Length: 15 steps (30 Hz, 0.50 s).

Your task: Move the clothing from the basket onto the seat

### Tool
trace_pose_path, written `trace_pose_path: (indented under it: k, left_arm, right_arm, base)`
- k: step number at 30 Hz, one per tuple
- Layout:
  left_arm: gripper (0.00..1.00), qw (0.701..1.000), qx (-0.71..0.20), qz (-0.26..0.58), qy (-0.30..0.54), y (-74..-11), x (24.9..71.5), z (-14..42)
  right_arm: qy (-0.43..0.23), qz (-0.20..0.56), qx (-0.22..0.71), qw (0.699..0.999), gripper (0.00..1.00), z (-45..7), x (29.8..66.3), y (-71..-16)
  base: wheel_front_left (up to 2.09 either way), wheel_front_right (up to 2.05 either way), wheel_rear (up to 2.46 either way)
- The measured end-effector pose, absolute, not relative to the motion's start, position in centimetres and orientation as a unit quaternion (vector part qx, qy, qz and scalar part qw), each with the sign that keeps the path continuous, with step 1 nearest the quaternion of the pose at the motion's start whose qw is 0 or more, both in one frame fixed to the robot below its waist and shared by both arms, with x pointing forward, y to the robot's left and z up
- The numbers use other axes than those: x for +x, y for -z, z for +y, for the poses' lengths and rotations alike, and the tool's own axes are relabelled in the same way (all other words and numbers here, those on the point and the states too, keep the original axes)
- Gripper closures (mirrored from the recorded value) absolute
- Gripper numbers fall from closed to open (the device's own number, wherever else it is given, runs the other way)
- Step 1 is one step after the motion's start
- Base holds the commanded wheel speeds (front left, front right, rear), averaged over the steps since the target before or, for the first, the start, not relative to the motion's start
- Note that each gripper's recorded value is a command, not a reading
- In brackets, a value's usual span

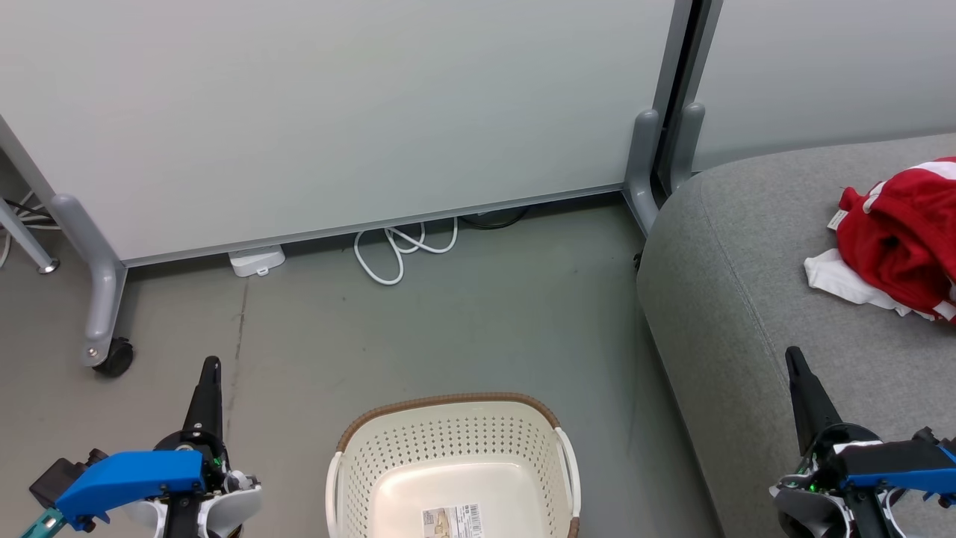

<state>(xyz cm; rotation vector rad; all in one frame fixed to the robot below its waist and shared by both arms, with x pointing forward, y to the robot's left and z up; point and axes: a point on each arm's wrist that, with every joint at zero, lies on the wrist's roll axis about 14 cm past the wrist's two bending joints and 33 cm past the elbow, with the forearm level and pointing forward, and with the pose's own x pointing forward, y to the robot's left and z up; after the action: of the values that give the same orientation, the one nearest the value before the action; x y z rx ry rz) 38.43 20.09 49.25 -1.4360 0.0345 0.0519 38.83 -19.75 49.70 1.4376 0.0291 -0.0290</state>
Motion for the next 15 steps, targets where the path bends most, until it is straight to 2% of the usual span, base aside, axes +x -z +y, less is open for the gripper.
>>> trace_pose_path:
  k: [15]
  left_arm:
    - [1.00, 0.717, -0.697, 0.009, -0.012, -49.96, 38.64, 20.01]
  right_arm:
    - [0.007, 0.007, 0.696, 0.718, 1.00, -19.96, 38.73, -50.16]
  base:
    - [0.00, 0.00, 0.00]
